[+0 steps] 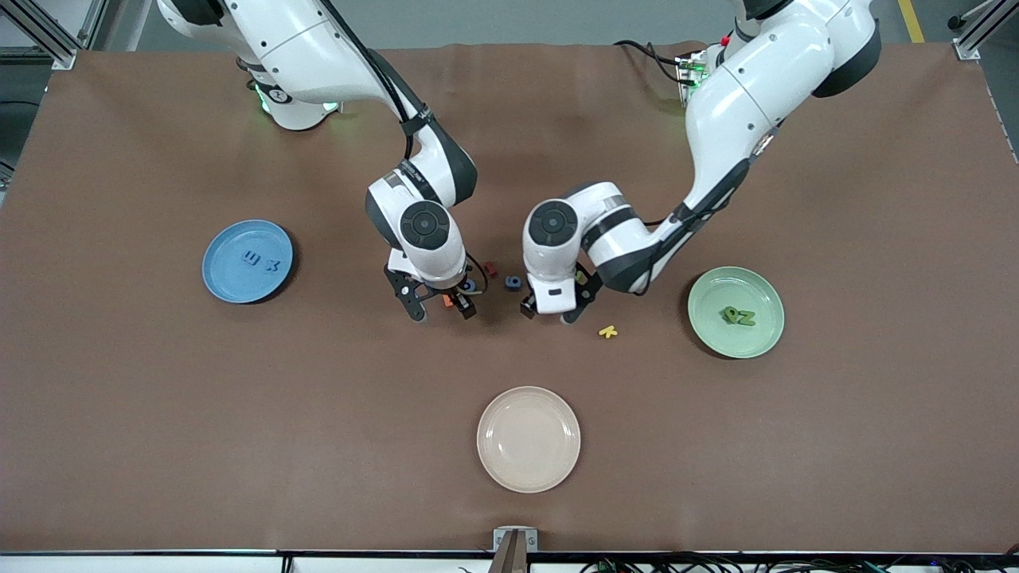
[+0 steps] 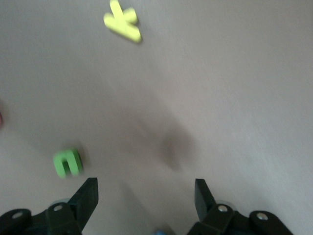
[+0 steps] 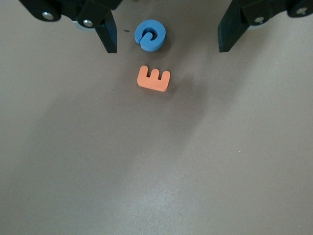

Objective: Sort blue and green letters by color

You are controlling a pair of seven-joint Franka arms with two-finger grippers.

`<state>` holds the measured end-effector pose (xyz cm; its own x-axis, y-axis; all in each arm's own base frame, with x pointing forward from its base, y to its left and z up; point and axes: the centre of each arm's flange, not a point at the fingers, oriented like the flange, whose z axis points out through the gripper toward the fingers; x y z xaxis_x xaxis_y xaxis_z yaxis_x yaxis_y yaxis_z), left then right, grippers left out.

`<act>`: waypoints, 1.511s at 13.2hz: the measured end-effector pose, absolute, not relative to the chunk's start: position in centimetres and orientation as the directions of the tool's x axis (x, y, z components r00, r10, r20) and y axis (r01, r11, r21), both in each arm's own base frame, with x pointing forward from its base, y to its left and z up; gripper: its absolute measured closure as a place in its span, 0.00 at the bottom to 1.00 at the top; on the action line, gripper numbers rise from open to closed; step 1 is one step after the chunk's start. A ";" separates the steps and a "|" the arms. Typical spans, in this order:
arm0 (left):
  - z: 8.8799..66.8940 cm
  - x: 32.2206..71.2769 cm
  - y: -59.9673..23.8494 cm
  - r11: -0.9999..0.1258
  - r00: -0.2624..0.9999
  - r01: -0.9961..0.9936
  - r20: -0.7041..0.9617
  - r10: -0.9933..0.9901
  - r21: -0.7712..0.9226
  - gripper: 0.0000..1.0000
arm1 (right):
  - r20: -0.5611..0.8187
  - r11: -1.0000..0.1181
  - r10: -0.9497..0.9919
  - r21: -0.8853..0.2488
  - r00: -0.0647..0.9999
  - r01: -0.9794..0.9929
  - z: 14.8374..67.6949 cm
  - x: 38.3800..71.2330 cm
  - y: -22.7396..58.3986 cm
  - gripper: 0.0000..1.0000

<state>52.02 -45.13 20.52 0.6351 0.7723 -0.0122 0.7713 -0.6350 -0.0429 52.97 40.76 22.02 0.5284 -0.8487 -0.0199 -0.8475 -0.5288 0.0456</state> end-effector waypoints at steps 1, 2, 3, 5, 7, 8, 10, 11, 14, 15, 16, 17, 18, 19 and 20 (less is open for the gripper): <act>20.2 52.2 -44.0 -0.644 0.645 0.763 -0.010 0.764 -0.056 0.12 | -0.020 -0.527 -0.850 0.042 0.527 -0.849 21.9 53.1 40.8 0.10; 20.0 52.1 -42.9 -0.659 0.660 0.749 -0.006 0.751 -0.070 0.11 | -0.020 -0.523 -0.852 0.033 0.523 -0.852 21.9 53.1 40.8 0.11; 19.8 51.9 -41.7 -0.674 0.676 0.734 -0.002 0.737 -0.085 0.08 | -0.020 -0.511 -0.859 0.022 0.511 -0.859 21.7 53.2 41.0 0.11; 19.8 52.0 -39.5 -0.696 0.700 0.710 0.006 0.714 -0.105 0.07 | -0.021 -0.489 -0.872 0.013 0.489 -0.872 21.2 52.4 41.9 0.11; 20.9 52.7 -37.7 -0.706 0.710 0.701 0.007 0.704 -0.099 0.07 | -0.019 -0.488 -0.873 0.014 0.488 -0.873 20.0 51.2 42.5 0.12; 21.8 53.4 -36.7 -0.715 0.718 0.694 0.003 0.696 -0.087 0.07 | -0.019 -0.491 -0.871 0.013 0.491 -0.871 19.2 50.6 42.5 0.14; 23.5 55.1 -34.4 -0.738 0.740 0.672 -0.005 0.673 -0.060 0.08 | -0.018 -0.491 -0.871 0.005 0.491 -0.871 17.7 49.7 42.4 0.17; 24.2 55.9 -33.1 -0.749 0.749 0.661 -0.008 0.662 -0.052 0.08 | -0.018 -0.490 -0.872 0.003 0.490 -0.872 17.4 49.3 42.4 0.20; 25.0 57.3 -29.8 -0.778 0.779 0.626 -0.004 0.627 -0.048 0.09 | -0.020 -0.492 -0.870 -0.011 0.492 -0.870 17.7 49.2 42.6 0.40; 25.8 57.8 -29.1 -0.795 0.796 0.605 0.008 0.605 -0.048 0.09 | -0.019 -0.493 -0.870 -0.010 0.493 -0.870 17.6 49.1 42.6 0.40; 26.9 58.2 -28.6 -0.815 0.816 0.578 0.024 0.577 -0.048 0.09 | -0.020 -0.492 -0.870 -0.014 0.493 -0.870 17.8 49.2 42.7 0.47; 28.1 58.6 -28.2 -0.831 0.832 0.555 0.042 0.553 -0.048 0.09 | -0.020 -0.492 -0.870 -0.016 0.493 -0.870 17.9 49.2 42.7 0.59; 29.4 59.3 -27.7 -0.842 0.843 0.537 0.058 0.534 -0.052 0.08 | -0.020 -0.492 -0.870 -0.014 0.493 -0.870 17.9 49.2 42.7 0.64; 30.7 60.1 -27.0 -0.853 0.854 0.519 0.071 0.515 -0.060 0.06 | -0.020 -0.492 -0.870 -0.014 0.493 -0.870 17.9 49.2 42.7 0.64; 32.0 61.1 -26.1 -0.865 0.868 0.496 0.079 0.491 -0.075 0.06 | -0.020 -0.492 -0.870 -0.014 0.493 -0.870 17.9 49.2 42.7 0.64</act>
<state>61.06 -26.11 31.96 0.8676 0.4910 0.0786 0.4963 -0.8649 -0.0748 49.22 42.69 17.93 0.4926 -0.8700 -0.0200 -0.8703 -0.4924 -0.0143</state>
